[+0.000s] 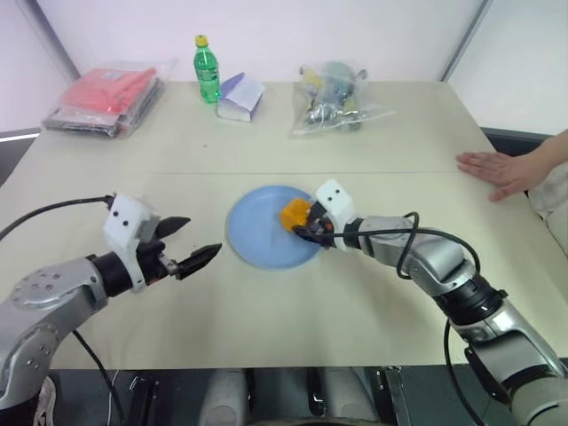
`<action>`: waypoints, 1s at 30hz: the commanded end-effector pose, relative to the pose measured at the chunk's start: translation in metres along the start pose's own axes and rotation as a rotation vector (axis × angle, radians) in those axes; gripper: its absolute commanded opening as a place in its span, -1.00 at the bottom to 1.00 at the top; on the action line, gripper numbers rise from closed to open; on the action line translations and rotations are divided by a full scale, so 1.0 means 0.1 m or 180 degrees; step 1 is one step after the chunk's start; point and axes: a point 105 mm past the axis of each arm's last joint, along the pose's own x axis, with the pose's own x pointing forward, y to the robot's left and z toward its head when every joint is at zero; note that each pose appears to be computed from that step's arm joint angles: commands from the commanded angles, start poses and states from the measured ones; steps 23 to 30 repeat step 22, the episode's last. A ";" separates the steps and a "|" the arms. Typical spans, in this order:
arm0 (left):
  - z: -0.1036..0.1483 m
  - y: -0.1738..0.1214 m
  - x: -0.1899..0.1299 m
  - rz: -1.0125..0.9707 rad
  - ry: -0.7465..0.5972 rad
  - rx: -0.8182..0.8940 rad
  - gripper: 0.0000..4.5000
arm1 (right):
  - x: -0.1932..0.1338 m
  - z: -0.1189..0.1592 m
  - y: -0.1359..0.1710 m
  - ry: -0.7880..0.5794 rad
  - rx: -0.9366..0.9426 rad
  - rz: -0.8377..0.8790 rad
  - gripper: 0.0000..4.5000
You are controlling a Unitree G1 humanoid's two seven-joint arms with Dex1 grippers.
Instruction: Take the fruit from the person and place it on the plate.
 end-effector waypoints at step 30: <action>0.13 0.04 0.01 -0.0214 -0.0048 0.0341 1.00 | -1.61 0.40 -0.42 -0.0520 -0.0326 0.0115 0.99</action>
